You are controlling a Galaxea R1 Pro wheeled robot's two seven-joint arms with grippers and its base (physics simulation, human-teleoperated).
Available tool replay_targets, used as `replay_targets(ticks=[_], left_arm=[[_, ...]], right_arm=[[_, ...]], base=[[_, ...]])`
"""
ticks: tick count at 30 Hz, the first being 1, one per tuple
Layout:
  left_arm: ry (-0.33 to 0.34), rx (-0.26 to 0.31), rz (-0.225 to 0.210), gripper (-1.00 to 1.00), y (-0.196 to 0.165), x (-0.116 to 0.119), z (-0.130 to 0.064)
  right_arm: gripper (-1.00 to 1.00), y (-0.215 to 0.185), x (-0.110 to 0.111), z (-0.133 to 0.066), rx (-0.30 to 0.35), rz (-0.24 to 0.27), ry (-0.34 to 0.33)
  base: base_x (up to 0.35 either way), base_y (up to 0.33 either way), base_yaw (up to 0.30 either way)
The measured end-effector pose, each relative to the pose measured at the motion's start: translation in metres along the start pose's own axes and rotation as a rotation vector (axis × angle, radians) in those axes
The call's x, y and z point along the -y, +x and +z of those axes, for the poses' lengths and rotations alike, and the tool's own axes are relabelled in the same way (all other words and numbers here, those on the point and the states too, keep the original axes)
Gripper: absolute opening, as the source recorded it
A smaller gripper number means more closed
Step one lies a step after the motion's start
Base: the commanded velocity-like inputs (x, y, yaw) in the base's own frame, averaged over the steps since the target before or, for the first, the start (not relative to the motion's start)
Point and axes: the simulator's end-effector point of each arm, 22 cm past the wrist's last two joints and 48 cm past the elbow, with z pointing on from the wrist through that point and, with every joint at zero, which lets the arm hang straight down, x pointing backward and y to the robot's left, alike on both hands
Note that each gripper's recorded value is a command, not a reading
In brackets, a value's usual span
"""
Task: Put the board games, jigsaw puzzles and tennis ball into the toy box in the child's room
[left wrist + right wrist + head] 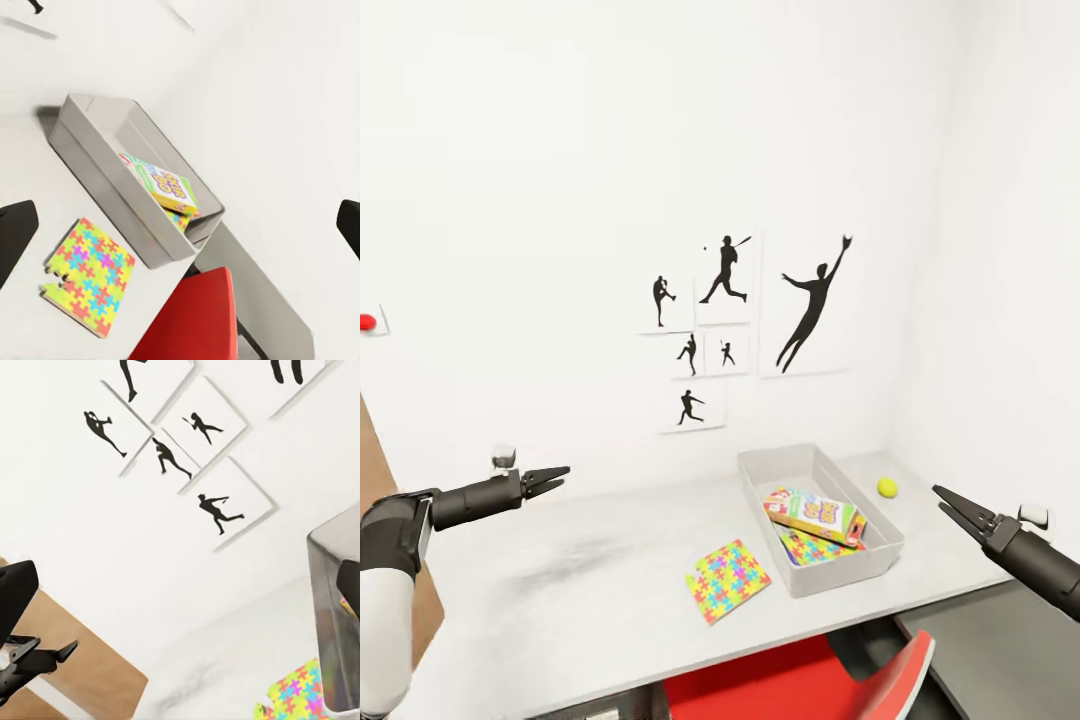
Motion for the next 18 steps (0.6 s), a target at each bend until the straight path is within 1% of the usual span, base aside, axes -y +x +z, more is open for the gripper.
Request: replay_targets(ticks=[4, 9, 11, 18], left_arm=[[0.0, 0.0, 0.0, 1.0, -0.0002, 0.0001, 0.0], [0.0, 0.001, 0.0, 1.0, -0.0004, 0.0002, 0.0], [0.0, 0.001, 0.0, 1.0, -0.0004, 0.0, -0.0003], [0.0, 0.0, 0.0, 1.0, -0.0001, 0.0, 0.0]], right_arm=[[1.0, 0.0001, -0.0002, 0.0, 0.0, 0.0, -0.001], [1.0, -0.0002, -0.001, 0.0, 0.001, 0.0, -0.004], [1.0, 0.0, -0.0007, 0.0001, 0.0, 0.0, -0.003], [1.0, 0.0003, -0.0003, 0.0, 0.0, 0.0, -0.001]], base=[[0.0, 0.215, 0.282], [0.0, 0.067, 0.24], [0.0, 0.022, 0.105], [-0.004, 0.027, 0.013]])
